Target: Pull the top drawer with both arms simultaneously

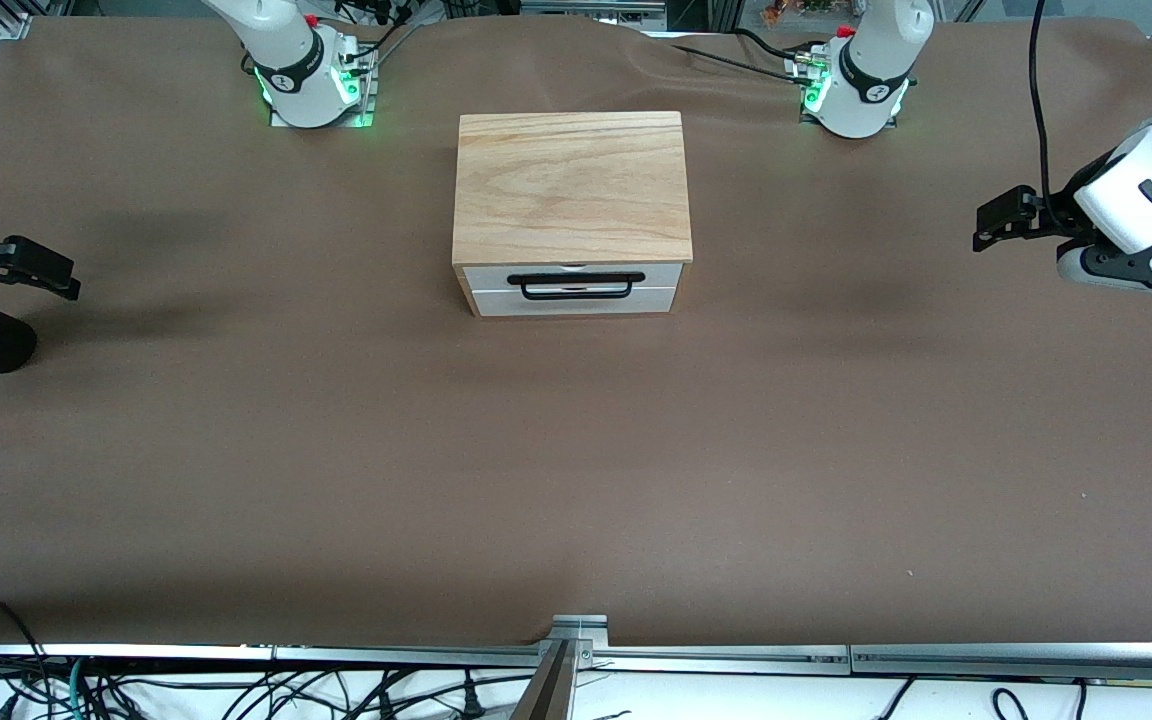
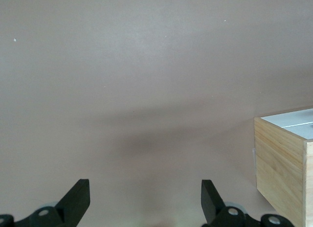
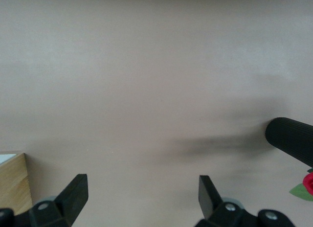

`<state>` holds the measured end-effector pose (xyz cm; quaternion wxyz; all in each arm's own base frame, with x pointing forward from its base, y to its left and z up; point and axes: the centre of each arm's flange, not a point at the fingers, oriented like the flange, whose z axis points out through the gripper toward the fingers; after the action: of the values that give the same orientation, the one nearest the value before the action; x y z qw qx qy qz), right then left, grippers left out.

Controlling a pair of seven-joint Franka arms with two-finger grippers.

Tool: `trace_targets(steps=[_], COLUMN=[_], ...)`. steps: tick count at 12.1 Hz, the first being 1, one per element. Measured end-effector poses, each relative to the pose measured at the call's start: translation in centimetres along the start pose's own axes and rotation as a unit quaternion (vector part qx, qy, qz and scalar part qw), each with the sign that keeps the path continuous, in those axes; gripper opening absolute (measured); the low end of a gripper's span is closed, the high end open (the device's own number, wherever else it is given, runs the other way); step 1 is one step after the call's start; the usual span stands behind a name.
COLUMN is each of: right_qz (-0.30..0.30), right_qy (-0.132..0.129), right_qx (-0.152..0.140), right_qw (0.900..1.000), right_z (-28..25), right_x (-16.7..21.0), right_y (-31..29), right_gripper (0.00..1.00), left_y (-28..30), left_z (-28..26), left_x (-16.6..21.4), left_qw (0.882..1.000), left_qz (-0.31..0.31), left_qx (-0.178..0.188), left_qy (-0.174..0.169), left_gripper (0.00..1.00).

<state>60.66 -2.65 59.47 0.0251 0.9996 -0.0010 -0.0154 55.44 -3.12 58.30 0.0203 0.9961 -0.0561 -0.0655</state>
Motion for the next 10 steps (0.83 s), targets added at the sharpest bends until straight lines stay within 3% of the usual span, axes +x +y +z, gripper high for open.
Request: trace_targets(steps=[10], right_qz=[-0.001], right_qy=[0.000], right_qx=[0.000], right_qw=[1.000], right_z=[0.01], right_x=[0.01], right_y=[-0.15], right_gripper=[1.00], left_y=[0.00], left_z=[0.03], left_x=[-0.07], left_qw=[1.000], left_qz=[0.000], left_qx=[0.000], left_qy=[-0.002], left_gripper=[1.00])
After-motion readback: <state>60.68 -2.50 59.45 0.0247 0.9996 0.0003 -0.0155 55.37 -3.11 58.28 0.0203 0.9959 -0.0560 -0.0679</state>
